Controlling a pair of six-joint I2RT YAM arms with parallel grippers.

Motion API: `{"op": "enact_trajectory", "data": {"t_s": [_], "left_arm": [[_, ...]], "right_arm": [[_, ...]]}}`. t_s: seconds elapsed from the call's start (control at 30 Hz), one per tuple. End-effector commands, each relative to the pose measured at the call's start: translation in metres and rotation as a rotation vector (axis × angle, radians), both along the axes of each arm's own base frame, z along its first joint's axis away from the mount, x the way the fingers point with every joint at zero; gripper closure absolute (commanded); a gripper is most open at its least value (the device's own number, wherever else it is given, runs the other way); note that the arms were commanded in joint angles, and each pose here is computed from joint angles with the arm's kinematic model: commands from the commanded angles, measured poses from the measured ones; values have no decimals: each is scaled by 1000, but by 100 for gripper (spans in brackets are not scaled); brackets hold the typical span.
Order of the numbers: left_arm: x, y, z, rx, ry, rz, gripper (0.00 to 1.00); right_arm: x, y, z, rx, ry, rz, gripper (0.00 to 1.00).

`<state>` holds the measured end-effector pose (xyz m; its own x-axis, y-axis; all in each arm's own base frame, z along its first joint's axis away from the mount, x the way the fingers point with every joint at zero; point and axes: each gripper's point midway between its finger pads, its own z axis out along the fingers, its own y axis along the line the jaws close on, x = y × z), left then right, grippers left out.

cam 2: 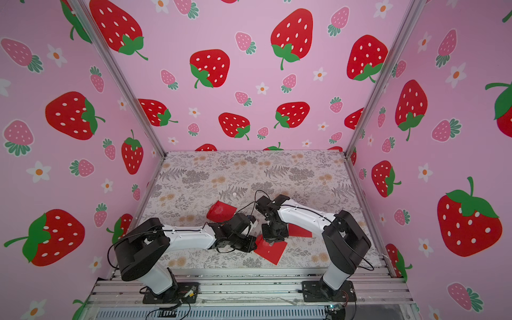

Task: Seal the envelope with a glue stick
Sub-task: Apply the envelope at the center of the board.

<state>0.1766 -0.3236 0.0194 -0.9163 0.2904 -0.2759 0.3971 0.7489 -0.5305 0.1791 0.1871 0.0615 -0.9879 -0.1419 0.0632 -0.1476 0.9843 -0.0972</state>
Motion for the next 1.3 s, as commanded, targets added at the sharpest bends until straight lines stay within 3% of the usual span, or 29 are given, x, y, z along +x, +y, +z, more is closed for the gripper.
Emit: {"op": "enact_trajectory", "data": {"t_s": [0.0, 0.13, 0.2, 0.5, 0.7, 0.8, 0.93, 1.13, 1.27], "left_arm": [[-1, 5, -3, 12, 8, 3, 100], [-1, 4, -3, 11, 6, 3, 100], [-1, 4, -3, 12, 8, 2, 100], [-1, 4, -3, 11, 7, 2, 100], [-1, 5, -3, 12, 7, 3, 100], [-1, 4, -3, 11, 8, 2, 100], [-1, 3, -4, 14, 9, 0, 100], [-1, 4, -4, 15, 10, 1, 100], [-1, 5, -4, 17, 11, 4, 100]], "right_arm": [[-5, -3, -5, -17, 29, 11, 100], [-15, 47, -11, 257, 98, -26, 100], [-15, 60, -9, 329, 109, -44, 100], [-10, 45, -10, 263, 75, -49, 100], [3, -8, -4, -32, -14, -17, 100], [5, -19, -3, -95, -23, -1, 100], [2, -3, -8, -19, 6, 1, 100], [-11, 58, -9, 322, 101, -24, 100], [-6, 56, -8, 315, 79, -33, 100]]}}
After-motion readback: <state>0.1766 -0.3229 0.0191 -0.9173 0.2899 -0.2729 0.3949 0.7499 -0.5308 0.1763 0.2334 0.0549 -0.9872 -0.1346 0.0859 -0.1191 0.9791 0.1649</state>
